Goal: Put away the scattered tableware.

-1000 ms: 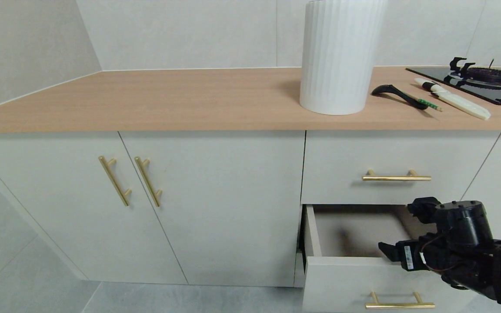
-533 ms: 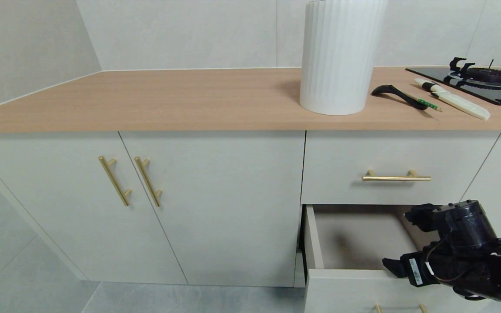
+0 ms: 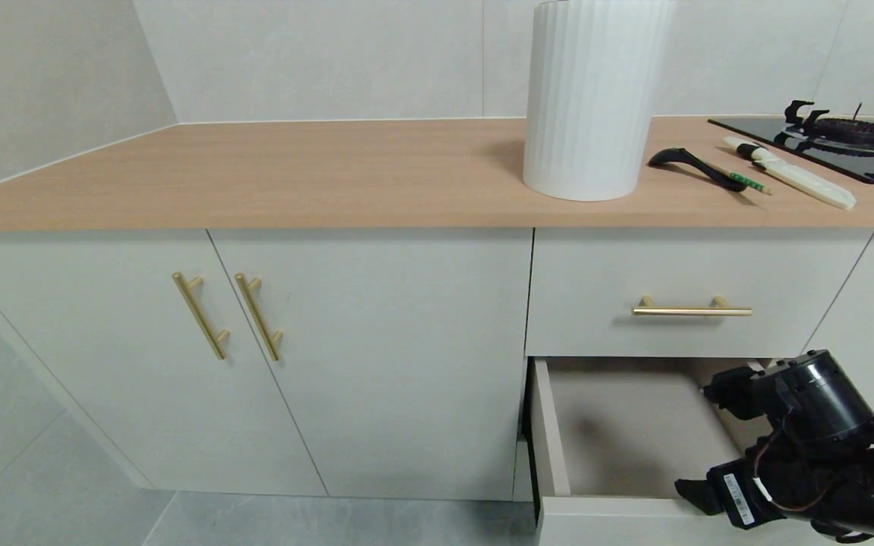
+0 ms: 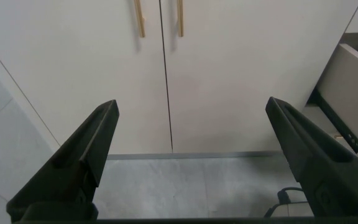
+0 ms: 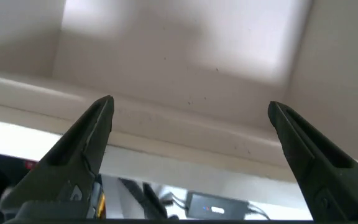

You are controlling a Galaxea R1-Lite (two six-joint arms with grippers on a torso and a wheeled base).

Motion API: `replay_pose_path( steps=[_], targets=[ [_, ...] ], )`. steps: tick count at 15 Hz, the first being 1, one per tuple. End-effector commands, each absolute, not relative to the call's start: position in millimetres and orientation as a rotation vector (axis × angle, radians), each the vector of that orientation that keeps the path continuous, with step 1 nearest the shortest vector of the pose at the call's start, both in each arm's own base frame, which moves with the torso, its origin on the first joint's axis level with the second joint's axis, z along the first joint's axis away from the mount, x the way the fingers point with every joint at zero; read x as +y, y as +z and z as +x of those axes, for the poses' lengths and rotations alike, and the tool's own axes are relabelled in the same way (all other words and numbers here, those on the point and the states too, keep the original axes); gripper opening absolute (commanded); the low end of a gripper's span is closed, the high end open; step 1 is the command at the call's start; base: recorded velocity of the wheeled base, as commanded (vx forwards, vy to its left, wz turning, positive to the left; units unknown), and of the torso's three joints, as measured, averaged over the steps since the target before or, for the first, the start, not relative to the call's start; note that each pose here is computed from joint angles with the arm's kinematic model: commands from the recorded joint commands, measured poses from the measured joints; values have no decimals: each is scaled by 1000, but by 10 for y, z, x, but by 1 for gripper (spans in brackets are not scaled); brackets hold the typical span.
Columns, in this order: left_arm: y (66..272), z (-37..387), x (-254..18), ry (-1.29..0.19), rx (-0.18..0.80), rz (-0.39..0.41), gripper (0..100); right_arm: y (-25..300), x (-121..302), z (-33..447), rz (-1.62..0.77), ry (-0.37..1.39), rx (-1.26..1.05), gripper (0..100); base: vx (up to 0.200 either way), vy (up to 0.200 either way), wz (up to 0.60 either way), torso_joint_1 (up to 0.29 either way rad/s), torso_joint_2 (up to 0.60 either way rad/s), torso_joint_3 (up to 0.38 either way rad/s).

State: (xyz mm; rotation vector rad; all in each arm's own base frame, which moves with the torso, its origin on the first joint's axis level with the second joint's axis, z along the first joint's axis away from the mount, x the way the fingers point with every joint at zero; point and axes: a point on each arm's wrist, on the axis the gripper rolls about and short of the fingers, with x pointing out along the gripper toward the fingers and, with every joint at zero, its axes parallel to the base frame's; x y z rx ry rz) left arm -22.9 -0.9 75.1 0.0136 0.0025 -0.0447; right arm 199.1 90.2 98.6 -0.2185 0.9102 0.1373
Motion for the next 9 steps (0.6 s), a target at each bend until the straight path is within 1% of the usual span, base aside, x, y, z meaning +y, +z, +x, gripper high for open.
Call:
replay_pose_path(
  steps=[1, 7, 9],
  targets=[
    [752, -228, -9, -45, 3, 14, 100, 1049, 916, 1933, -238, 154, 931, 100, 0, 0, 0, 0, 0, 0],
    [752, -228, -9, -45, 3, 14, 100, 1078, 951, 1716, -333, 200, 1066, 100, 0, 0, 0, 0, 0, 0],
    [752, -228, -9, -45, 3, 14, 100, 1104, 945, 1614, -401, 240, 1099, 100, 0, 0, 0, 0, 0, 0]
  ],
)
